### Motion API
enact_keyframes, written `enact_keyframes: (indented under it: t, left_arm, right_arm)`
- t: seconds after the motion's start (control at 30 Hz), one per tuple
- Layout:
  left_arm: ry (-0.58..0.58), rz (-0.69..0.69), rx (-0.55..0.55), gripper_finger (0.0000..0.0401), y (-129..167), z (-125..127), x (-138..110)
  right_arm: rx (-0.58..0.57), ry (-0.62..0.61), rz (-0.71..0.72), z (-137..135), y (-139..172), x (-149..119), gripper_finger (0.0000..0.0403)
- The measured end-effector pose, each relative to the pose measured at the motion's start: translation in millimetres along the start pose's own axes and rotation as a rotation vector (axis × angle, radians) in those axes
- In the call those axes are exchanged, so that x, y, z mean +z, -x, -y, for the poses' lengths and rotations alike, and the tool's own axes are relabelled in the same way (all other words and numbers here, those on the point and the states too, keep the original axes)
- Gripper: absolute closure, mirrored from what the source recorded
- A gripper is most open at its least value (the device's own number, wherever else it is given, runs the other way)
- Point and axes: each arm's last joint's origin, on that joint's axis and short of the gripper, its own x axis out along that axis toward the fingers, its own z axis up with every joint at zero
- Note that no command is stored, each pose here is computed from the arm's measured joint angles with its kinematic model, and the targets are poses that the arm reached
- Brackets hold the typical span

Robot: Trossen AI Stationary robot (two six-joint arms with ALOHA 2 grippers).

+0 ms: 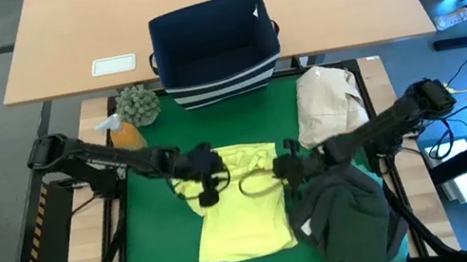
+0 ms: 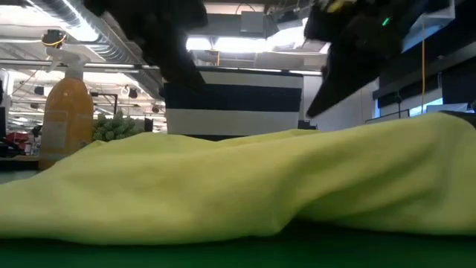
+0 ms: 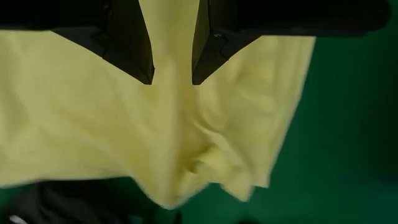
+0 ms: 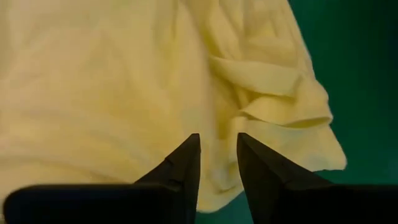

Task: Fold laundry
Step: Fold the yellow shirt on the table

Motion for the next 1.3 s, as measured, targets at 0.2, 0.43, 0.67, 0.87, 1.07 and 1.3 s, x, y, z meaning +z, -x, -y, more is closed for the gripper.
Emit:
enact_keyframes:
  t: [0.2, 0.43, 0.67, 0.87, 1.07, 1.3]
  left_arm:
    - [0.085, -0.024, -0.025, 0.0296, -10, -42, -5]
    - [0.092, -0.145, -0.068, 0.0296, -41, -52, -24]
    - [0.082, -0.177, -0.147, 0.0296, -62, -45, -32]
    - [0.076, -0.178, -0.088, 0.0296, -64, -45, -33]
    - [0.078, -0.171, -0.052, 0.0296, -65, -46, -33]
    - [0.083, -0.16, -0.137, 0.0296, -65, -43, -32]
  right_arm:
    - [0.063, 0.003, -0.037, 42, -24, 6, 0.0298]
    - [0.084, 0.167, -0.003, 59, -28, 12, 0.0291]
    - [0.021, 0.172, -0.069, 79, -50, 6, 0.029]
    - [-0.13, 0.117, -0.144, 107, -74, -3, 0.029]
    - [-0.18, 0.071, -0.118, 122, -79, -1, 0.029]
    - [-0.192, 0.077, -0.117, 121, -77, -1, 0.029]
